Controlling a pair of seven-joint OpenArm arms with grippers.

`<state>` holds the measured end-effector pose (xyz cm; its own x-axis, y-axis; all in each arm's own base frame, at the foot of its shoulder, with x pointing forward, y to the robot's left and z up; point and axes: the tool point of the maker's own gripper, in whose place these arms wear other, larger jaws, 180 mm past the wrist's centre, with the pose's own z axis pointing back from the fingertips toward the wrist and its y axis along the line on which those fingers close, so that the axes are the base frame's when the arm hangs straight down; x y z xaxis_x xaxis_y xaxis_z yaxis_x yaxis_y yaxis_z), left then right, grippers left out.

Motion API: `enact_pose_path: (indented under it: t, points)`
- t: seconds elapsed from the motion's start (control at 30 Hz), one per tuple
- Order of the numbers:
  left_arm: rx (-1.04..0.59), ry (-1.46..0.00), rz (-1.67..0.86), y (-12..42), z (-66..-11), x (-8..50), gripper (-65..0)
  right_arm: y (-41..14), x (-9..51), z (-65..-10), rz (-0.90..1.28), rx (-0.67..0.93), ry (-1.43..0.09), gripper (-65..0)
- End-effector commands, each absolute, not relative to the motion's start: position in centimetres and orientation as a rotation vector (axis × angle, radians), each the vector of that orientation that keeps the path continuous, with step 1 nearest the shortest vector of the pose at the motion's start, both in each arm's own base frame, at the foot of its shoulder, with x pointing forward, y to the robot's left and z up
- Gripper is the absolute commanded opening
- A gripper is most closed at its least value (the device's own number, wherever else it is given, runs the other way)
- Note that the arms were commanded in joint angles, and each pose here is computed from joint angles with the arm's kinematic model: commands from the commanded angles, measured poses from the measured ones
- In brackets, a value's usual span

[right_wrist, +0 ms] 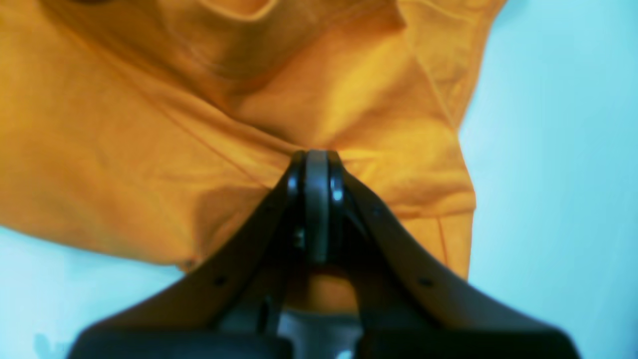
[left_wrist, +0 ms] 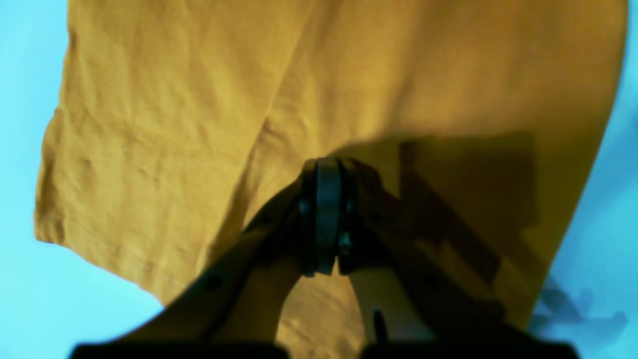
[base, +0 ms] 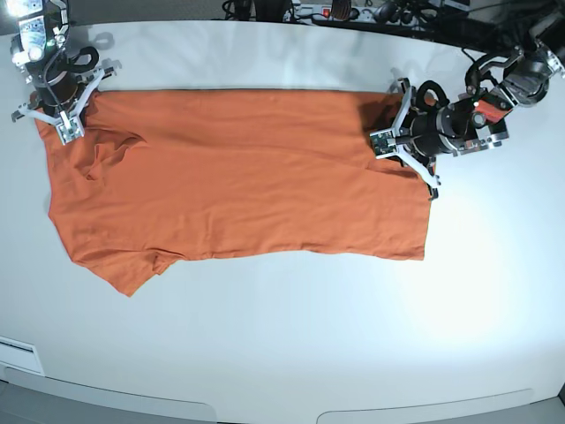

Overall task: Fold the T-shirt properly
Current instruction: 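Regrasp the shoulder edge with both grippers and drag it smooth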

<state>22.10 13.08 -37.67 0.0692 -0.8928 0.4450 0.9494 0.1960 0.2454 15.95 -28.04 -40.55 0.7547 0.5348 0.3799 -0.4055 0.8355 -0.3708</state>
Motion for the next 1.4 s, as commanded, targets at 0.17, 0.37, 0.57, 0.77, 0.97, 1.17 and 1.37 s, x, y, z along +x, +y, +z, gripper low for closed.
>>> enact_pose_path:
  t: [0.17, 0.37, 0.57, 0.77, 0.97, 1.17, 1.37]
  points:
    - [-0.082, -0.512, -1.439, 14.6, -36.3, 20.9, -65.0, -29.6, 8.4, -42.4, 0.488, -0.309, -0.230, -65.0]
    - [-0.114, -0.514, -1.454, 13.9, -35.0, 20.0, -65.0, -28.6, 6.3, -41.1, 0.480, -0.311, -0.200, -65.0]
    - [-0.120, -0.520, -1.456, 13.8, -34.8, 20.0, -65.0, -27.3, 5.9, -40.4, 0.486, -0.295, -0.217, -65.0]
    - [-0.112, -0.513, -1.456, 14.0, -34.9, 20.0, -65.0, -29.2, 7.4, -39.4, 0.511, -0.431, -0.258, -65.0]
    - [-0.057, -0.526, -1.416, 14.1, -34.4, 20.7, -65.0, -30.1, 8.0, -38.8, 0.542, -0.501, -0.266, -65.0]
    - [-0.051, -0.584, -1.403, 12.8, -32.8, 20.7, -65.0, -31.0, 9.6, -37.8, 0.551, -0.584, -0.304, -65.0]
    - [0.007, -0.635, -1.404, 12.7, -32.1, 21.6, -65.0, -31.1, 11.7, -37.2, 0.536, -0.601, -0.353, -63.3]
